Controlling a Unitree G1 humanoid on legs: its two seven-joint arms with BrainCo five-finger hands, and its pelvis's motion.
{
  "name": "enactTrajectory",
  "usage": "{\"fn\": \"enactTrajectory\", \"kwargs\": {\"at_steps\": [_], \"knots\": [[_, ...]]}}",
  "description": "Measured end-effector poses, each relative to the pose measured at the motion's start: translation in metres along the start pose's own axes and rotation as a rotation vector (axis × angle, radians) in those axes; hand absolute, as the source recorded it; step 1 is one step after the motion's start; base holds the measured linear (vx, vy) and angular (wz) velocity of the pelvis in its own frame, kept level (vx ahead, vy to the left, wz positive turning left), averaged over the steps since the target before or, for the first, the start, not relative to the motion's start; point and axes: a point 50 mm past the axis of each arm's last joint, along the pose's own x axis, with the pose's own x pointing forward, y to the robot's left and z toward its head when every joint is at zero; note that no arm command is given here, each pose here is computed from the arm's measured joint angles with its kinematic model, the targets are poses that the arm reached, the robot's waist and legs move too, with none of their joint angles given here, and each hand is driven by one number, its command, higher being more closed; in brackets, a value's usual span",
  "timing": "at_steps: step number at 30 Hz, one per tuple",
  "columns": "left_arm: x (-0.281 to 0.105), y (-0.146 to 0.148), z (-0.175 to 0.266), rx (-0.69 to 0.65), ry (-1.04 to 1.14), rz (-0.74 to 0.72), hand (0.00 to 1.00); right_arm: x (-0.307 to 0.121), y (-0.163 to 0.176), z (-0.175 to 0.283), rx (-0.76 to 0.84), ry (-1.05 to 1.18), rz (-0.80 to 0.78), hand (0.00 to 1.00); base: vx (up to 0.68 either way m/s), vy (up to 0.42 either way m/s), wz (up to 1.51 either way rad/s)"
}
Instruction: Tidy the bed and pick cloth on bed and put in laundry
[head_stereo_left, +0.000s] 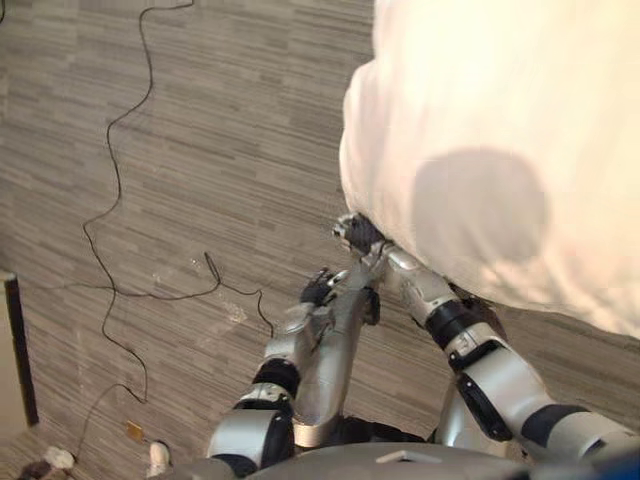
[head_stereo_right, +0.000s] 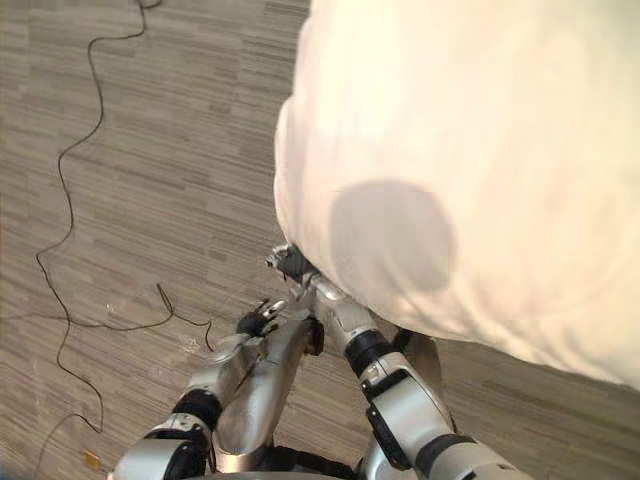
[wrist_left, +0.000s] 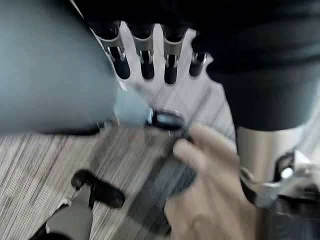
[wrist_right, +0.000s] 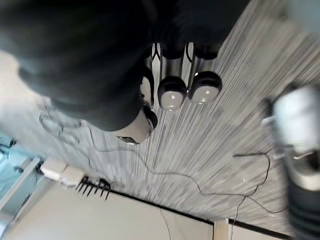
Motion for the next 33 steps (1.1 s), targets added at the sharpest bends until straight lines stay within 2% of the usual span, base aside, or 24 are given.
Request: {"fn": "enactTrajectory", "kwargs": {"at_steps": [5, 13, 15, 17, 20, 22, 24, 28, 31, 33], "knots": [[0.002, -0.006, 0.000, -0.041, 0.007, -0.034, 0.00, -0.004, -0.004, -0.006, 0.021, -0.013, -0.014, 1.00, 0.02, -0.049, -0.11], [0.003, -0.003, 0.005, -0.138, 0.018, 0.002, 0.00, -0.030, -0.038, -0.019, 0.176, -0.142, -0.149, 1.00, -0.03, 0.019, -0.21], [0.003, -0.001, 0.002, -0.143, 0.046, 0.011, 0.00, -0.045, -0.058, -0.030, 0.239, -0.162, -0.240, 1.00, -0.04, 0.048, -0.45], [0.002, 0.004, 0.003, -0.137, 0.075, 0.023, 0.00, -0.072, -0.093, -0.043, 0.330, -0.205, -0.411, 1.00, -0.04, 0.050, -0.46], [-0.001, 0.017, 0.000, -0.114, 0.133, 0.050, 0.00, -0.112, -0.139, -0.048, 0.379, -0.273, -0.611, 1.00, 0.01, 0.043, -0.39], [-0.004, 0.026, -0.007, -0.097, 0.177, 0.065, 0.00, -0.136, -0.154, -0.061, 0.397, -0.267, -0.704, 1.00, 0.08, 0.019, -0.31], [-0.009, 0.036, -0.016, -0.084, 0.219, 0.075, 0.00, -0.156, -0.158, -0.085, 0.471, -0.234, -0.791, 1.00, 0.12, -0.007, -0.16], [-0.027, 0.061, -0.049, 0.015, 0.357, 0.083, 0.00, -0.204, -0.155, -0.147, 0.631, -0.085, -1.065, 1.00, 0.15, -0.015, 0.01], [-0.045, 0.081, -0.078, 0.027, 0.472, 0.116, 0.00, -0.232, -0.156, -0.165, 0.706, -0.073, -1.235, 1.00, 0.13, -0.021, -0.09], [-0.058, 0.094, -0.093, 0.030, 0.534, 0.123, 0.00, -0.252, -0.164, -0.164, 0.706, -0.147, -1.376, 1.00, 0.08, -0.028, -0.11]]}}
